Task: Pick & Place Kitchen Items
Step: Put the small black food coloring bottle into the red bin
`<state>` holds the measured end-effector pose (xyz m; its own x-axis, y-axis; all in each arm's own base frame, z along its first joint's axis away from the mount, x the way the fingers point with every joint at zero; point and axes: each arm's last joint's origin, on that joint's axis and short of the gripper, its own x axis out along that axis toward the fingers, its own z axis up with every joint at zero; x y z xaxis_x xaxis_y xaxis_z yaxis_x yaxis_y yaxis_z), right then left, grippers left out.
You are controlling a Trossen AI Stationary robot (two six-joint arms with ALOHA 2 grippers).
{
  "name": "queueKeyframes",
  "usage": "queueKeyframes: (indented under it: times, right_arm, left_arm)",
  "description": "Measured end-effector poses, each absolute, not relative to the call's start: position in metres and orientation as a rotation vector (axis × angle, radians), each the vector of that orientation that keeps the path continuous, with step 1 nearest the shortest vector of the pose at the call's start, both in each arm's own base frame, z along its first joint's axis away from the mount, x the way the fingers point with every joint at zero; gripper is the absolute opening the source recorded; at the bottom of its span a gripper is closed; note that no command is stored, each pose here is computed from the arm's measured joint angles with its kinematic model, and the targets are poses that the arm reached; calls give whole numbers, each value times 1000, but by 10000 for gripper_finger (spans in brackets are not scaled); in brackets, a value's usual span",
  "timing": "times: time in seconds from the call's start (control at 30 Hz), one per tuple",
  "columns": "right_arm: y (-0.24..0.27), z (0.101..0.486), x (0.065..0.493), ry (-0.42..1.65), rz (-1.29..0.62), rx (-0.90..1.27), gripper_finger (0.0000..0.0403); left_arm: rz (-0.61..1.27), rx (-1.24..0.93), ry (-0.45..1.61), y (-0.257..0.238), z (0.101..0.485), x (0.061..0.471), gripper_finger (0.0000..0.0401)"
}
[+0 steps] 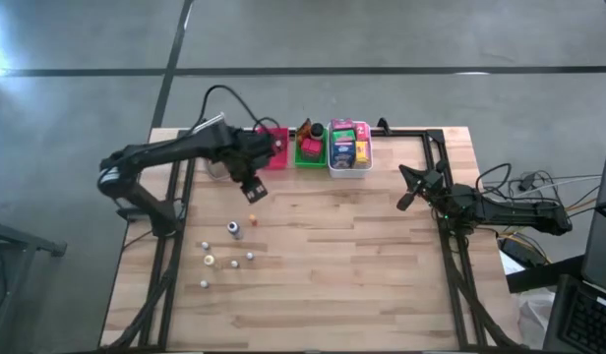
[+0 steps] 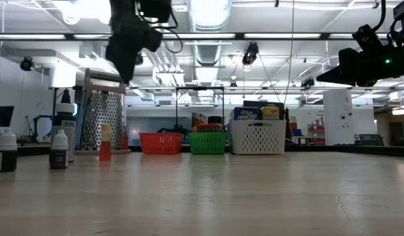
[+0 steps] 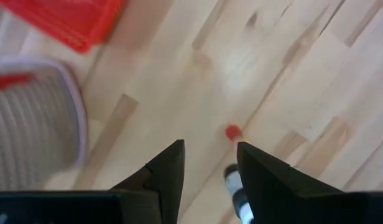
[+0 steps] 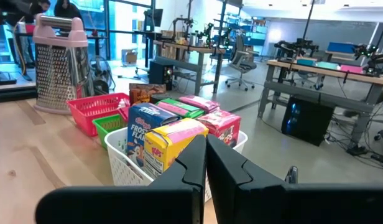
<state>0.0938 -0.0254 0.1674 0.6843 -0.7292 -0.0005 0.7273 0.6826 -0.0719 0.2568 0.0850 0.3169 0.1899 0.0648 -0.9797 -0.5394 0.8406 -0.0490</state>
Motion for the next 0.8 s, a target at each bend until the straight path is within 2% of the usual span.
queueKeyframes:
  times: [0.33,0.6,0.8]
  right_arm:
    - [-25,167,94,30,-817,-68,8]
    - [-25,167,94,30,-816,-68,8]
    - [-25,167,94,30,-816,-68,8]
  left_arm:
    - [340,-344,1294,48,311,223,153]
    - [69,-106,1124,1,310,238,154]
    - [-22,-50,1109,-23,304,241,154]
